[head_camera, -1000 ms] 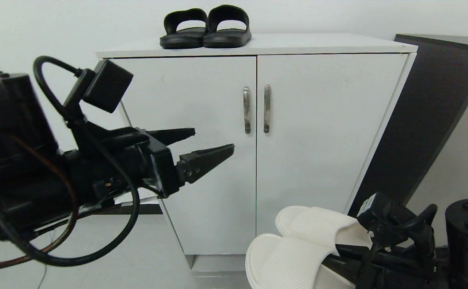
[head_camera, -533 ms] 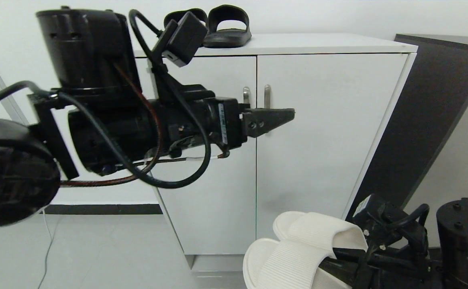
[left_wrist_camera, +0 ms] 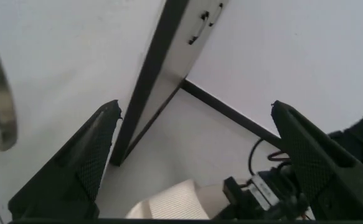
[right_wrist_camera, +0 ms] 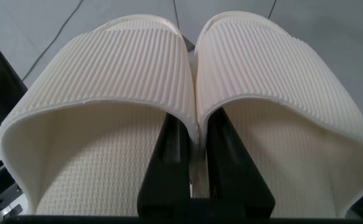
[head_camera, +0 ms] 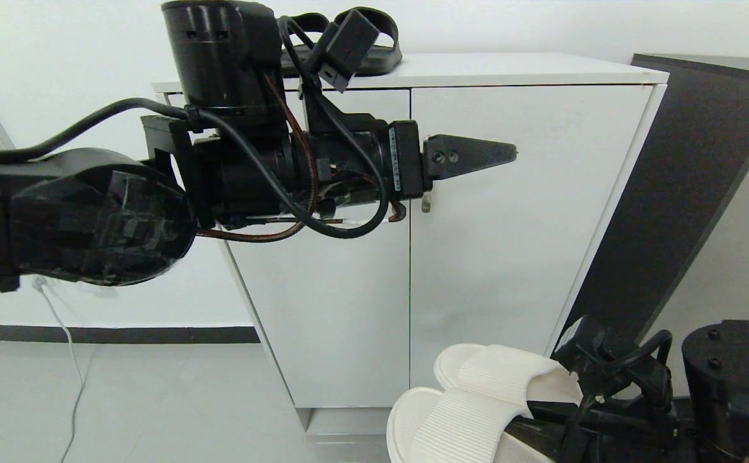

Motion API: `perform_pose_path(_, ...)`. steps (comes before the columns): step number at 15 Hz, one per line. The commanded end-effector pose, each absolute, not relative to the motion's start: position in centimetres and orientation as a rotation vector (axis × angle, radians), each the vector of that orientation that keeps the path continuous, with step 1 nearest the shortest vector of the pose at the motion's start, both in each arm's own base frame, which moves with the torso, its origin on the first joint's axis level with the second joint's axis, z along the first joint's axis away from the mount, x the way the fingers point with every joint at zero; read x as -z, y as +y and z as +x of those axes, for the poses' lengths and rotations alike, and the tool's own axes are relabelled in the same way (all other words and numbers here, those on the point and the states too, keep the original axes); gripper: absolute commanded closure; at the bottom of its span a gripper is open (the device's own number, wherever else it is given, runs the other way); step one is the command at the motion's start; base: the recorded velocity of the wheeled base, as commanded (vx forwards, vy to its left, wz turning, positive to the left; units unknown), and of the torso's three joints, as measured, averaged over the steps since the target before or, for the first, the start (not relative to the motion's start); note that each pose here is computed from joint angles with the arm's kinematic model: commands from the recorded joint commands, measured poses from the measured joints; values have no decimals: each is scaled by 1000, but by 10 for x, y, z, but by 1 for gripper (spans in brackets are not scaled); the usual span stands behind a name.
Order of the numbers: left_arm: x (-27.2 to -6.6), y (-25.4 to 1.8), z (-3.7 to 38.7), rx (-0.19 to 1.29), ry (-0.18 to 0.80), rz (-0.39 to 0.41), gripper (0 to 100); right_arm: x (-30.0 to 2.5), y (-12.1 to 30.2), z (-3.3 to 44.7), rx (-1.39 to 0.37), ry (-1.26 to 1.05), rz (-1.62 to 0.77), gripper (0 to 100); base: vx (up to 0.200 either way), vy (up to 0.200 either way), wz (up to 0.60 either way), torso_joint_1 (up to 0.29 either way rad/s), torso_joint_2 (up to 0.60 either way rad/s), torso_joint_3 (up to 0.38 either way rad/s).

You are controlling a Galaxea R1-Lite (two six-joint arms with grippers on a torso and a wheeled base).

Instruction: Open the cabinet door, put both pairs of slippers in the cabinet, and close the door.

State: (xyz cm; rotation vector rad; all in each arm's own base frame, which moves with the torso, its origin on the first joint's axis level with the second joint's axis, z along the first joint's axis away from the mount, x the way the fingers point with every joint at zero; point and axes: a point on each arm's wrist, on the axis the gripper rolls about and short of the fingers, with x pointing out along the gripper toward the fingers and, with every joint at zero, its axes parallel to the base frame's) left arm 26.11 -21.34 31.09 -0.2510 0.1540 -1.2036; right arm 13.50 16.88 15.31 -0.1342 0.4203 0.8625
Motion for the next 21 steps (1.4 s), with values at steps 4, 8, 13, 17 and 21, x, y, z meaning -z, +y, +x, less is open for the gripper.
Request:
perform_pose_path(4, -302, -211, 277, 1132, 171, -253, 0, -152, 171, 136, -862, 426, -140, 100, 0, 0, 0, 0, 0, 0)
perform_pose_path(8, -294, -212, 286, 1039, 177, -253, 0, -152, 170, 136, -861, 423, -138, 100, 0, 0, 0, 0, 0, 0)
perform_pose_path(13, -296, -205, 291, 1001, 164, -249, 0, -152, 170, 136, -861, 425, -139, 100, 0, 0, 0, 0, 0, 0)
perform_pose_path(17, -291, -210, 304, 956, 161, -247, 0, -151, 170, 136, -862, 428, -140, 100, 0, 0, 0, 0, 0, 0)
perform_pose_path(21, -287, -219, 317, 929, 168, -242, 0, -150, 170, 136, -862, 430, -142, 100, 0, 0, 0, 0, 0, 0)
